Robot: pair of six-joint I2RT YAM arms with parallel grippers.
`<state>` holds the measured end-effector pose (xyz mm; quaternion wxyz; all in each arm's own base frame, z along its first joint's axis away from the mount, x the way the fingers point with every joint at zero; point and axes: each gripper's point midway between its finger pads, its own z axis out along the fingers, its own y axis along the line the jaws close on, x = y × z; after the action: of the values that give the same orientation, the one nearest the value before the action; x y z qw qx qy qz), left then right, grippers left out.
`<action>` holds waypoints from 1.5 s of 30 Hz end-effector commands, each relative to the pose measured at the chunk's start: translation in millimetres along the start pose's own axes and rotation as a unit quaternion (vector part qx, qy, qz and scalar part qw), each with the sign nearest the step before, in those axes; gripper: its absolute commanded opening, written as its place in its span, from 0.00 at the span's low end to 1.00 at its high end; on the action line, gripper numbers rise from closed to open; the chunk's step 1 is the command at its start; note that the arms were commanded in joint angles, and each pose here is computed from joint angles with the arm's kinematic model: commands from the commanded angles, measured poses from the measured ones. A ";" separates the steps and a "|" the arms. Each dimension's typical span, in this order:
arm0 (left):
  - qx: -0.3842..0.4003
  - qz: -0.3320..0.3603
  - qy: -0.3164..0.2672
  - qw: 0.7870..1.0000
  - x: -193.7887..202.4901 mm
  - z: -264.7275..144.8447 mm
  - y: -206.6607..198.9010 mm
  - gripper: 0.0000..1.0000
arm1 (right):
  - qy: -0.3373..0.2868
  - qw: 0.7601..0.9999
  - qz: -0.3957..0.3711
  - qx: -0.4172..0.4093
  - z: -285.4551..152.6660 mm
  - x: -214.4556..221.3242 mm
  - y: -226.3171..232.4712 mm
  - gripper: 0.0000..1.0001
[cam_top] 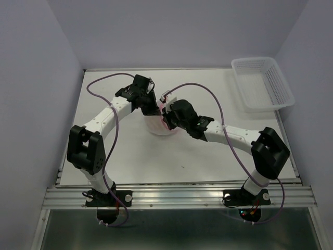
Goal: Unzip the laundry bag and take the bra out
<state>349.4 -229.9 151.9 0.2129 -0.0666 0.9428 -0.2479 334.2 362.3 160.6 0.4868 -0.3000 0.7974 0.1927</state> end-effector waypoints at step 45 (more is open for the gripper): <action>0.072 -0.012 -0.085 0.994 -124.0 -4.9 0.9 0.93 | -0.034 0.998 0.047 -0.002 -12.6 -6.0 -43.6 0.01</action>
<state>453.7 -207.3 161.6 0.2488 -0.0945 0.9107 -0.3159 359.6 298.8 172.8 0.5125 -0.2325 0.7965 0.2209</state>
